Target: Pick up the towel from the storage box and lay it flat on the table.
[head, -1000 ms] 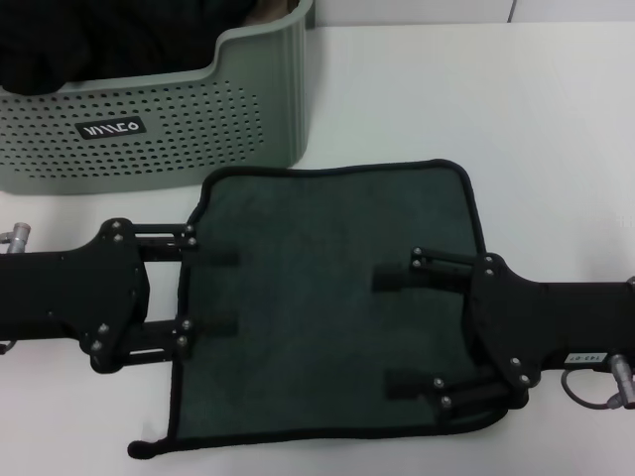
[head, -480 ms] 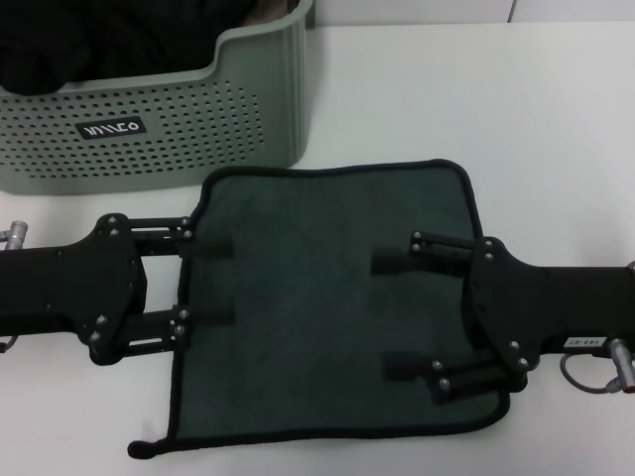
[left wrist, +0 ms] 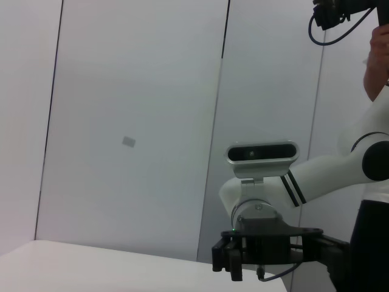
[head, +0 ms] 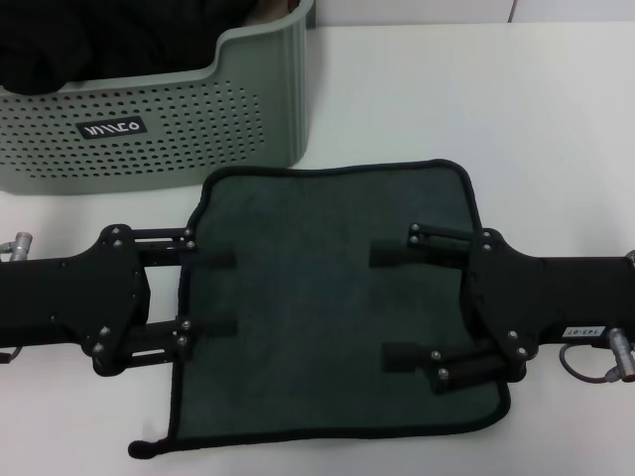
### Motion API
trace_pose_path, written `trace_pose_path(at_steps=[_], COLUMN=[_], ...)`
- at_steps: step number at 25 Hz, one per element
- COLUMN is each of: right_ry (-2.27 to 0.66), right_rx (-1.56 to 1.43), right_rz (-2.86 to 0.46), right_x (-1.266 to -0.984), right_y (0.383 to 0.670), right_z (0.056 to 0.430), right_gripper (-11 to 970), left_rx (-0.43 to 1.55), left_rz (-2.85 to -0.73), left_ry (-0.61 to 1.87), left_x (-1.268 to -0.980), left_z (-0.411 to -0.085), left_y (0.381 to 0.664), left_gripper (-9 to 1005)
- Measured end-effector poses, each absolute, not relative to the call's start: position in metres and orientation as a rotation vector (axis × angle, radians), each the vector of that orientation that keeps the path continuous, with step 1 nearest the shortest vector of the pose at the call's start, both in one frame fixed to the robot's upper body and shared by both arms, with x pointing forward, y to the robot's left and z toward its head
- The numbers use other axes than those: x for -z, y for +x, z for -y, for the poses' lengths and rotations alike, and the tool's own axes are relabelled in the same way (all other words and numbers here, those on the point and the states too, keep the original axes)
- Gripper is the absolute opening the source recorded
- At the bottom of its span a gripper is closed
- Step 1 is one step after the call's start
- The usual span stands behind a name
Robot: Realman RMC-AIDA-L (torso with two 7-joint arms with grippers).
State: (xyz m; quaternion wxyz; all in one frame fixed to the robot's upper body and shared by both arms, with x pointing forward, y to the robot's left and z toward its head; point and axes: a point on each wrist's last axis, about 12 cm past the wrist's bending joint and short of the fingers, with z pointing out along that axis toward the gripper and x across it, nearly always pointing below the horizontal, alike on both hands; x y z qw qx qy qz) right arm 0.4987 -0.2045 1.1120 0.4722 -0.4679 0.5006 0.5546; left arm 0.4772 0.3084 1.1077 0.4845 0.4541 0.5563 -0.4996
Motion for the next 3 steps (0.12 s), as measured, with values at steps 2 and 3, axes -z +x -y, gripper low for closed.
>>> trace_pose_path(at_steps=[2, 3], right_ry=[-1.141, -1.14], right_rx=[-1.355, -1.353], right_rz=[-1.228, -1.231], right_x=[-1.1118, -1.1117], right_y=[0.4992, 0.4997], right_z=[0.2048, 0.2046], right_gripper=[890, 890], left_rx=[1.213, 1.21], left_rz=[-1.353, -1.351], left_ry=[1.104, 1.104], left_x=[-1.1083, -1.109], left_z=[-0.3095, -0.3101], left_y=[0.4775, 0.4777], left_gripper=[561, 561])
